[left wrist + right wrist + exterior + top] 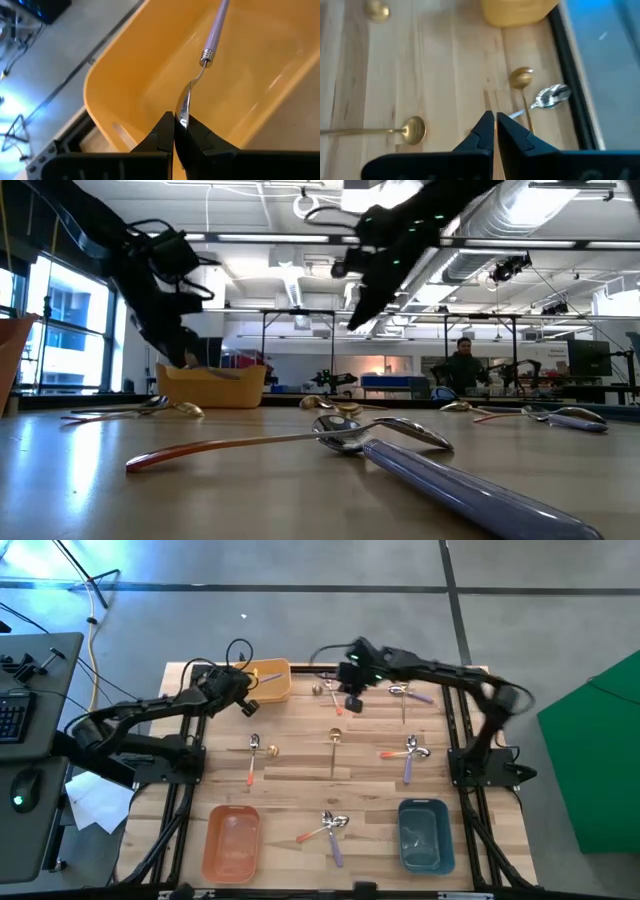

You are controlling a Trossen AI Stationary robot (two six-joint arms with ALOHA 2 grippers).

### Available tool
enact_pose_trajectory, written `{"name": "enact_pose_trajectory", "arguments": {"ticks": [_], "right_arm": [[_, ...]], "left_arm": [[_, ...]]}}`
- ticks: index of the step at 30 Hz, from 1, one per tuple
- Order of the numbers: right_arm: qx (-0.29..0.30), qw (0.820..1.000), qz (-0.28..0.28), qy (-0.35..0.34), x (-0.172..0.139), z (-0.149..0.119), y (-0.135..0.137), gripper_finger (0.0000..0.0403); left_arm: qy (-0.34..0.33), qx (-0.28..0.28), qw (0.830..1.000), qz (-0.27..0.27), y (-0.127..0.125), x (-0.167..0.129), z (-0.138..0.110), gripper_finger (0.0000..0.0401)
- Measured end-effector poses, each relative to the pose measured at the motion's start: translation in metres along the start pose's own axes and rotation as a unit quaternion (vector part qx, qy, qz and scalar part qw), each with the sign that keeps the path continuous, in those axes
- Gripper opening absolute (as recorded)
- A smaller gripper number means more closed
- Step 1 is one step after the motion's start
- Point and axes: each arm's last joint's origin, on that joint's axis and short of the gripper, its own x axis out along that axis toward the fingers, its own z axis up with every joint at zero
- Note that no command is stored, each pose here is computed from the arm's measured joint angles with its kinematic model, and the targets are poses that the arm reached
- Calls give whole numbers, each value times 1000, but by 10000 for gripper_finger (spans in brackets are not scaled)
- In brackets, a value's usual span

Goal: Sort silverware by color (type)
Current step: Put the purple spoon into the yellow bin, then put the golden spoon into the blue bin

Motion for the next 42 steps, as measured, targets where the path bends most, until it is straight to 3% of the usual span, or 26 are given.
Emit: {"name": "enact_pose_trajectory", "arguments": {"ticks": [7, 14, 20, 32, 38, 42], "right_arm": [[24, 984, -58, -166, -48, -55, 40, 1], [32, 960, -78, -266, -76, -92, 64, 0], [33, 951, -84, -296, -91, -96, 68, 0], [34, 951, -85, -295, -90, -96, 68, 0], [30, 951, -86, -295, -90, -96, 68, 0], [30, 953, -85, -291, -89, -97, 68, 0]], "left_arm": [[9, -30, 1000, -4, -1, 19, -1, 1], [25, -57, 998, -29, 1, 28, -5, 13], [25, -72, 997, -27, 2, 28, -5, 41], [-15, -60, 998, -18, 7, 20, 3, 96], [-76, -72, 994, -5, 16, -6, 13, 79], [-132, -67, 988, -42, 13, -31, 18, 46]]}}
